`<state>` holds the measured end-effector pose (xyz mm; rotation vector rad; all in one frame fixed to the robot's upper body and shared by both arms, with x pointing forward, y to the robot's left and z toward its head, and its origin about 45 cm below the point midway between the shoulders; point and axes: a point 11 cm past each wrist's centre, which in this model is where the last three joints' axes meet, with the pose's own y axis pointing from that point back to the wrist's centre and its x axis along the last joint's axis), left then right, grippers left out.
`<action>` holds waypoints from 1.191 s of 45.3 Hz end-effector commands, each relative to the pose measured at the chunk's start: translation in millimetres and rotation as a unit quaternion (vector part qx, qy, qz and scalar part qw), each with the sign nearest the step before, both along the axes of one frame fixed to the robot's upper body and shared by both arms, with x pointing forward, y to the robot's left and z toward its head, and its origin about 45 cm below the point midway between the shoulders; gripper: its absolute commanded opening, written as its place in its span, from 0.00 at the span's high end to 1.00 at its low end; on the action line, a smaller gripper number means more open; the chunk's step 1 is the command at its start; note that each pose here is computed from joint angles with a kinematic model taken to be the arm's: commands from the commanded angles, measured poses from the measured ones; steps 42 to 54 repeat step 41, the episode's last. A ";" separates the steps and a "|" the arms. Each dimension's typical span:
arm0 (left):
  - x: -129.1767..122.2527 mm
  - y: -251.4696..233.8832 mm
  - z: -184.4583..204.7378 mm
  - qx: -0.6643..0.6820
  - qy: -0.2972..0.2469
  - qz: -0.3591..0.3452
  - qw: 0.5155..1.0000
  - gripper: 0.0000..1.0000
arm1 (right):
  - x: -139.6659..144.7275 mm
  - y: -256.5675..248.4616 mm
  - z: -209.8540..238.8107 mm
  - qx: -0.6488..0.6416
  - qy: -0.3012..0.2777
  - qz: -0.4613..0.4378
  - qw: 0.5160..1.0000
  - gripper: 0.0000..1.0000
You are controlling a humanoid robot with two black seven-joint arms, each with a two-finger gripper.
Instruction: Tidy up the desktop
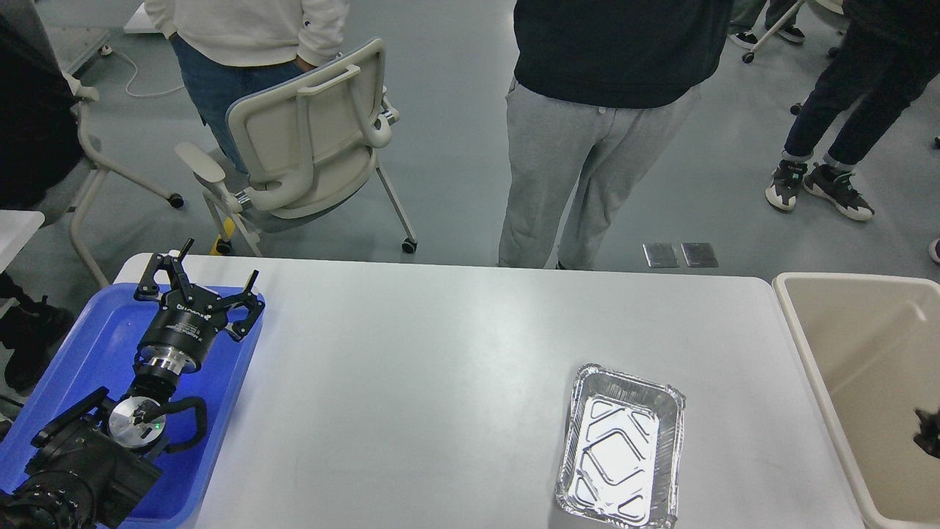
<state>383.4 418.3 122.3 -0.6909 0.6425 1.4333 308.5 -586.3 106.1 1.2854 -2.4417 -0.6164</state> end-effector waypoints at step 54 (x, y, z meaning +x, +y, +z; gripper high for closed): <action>-0.6 0.1 -0.6 -0.001 0.000 0.001 1.000 0.00 | 81.0 238.3 25.1 0.174 -0.359 0.095 0.912 0.00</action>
